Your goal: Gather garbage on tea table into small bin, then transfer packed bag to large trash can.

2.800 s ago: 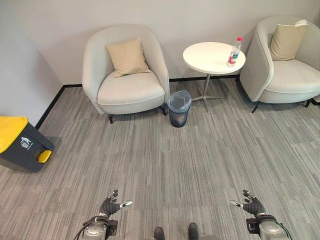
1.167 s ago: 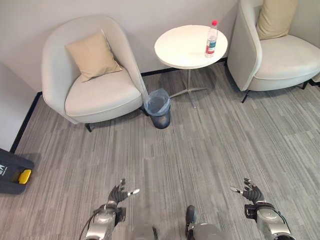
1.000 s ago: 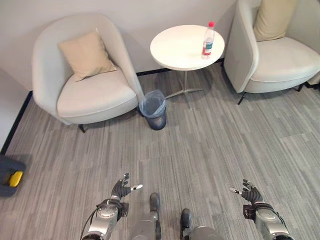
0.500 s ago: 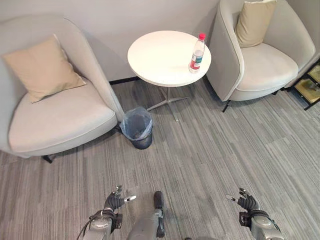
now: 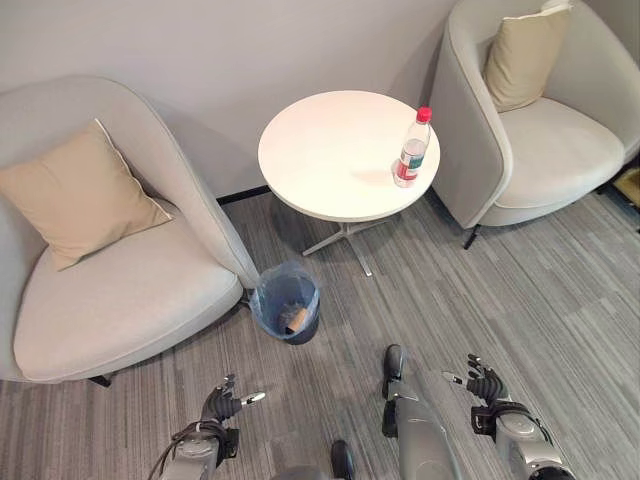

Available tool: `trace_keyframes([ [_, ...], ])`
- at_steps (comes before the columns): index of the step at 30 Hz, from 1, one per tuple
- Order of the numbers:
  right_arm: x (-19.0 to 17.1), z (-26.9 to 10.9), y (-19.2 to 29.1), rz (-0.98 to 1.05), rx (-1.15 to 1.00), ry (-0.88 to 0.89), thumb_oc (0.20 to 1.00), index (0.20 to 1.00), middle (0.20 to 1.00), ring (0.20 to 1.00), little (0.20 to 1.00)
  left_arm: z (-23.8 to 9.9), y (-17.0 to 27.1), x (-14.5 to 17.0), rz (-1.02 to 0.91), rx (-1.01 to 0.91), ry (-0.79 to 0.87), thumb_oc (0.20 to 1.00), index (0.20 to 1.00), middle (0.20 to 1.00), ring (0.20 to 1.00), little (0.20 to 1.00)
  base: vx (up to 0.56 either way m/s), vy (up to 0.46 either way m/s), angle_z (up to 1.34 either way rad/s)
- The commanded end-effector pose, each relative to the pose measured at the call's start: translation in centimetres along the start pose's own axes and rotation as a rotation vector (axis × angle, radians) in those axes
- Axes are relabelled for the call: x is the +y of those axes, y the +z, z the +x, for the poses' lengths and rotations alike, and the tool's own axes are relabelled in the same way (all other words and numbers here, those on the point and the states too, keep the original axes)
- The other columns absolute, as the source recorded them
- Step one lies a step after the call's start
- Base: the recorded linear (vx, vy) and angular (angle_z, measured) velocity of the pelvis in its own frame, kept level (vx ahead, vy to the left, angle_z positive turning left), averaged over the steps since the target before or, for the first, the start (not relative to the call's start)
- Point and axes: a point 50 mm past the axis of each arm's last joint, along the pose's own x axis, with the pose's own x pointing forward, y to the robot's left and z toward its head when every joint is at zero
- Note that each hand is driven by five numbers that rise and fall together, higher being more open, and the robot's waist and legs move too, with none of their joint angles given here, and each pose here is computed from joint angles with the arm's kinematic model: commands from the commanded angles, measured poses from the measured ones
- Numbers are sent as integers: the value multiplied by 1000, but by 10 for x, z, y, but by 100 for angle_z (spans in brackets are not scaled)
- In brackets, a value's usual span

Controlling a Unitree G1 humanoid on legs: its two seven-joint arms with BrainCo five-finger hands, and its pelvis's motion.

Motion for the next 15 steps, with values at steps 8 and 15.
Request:
trace_keyframes([
  [8,-25,2,21,-40,-89,-49,1000,1000,1000,1000,1000,4,21,-12,-11,-86,-48,1000,1000,1000,1000,1000,248,-301,26],
  [15,-32,2,17,-36,-69,-77,1000,1000,1000,1000,1000,5,19,-19,13,-72,-70,1000,1000,1000,1000,1000,118,-105,0],
])
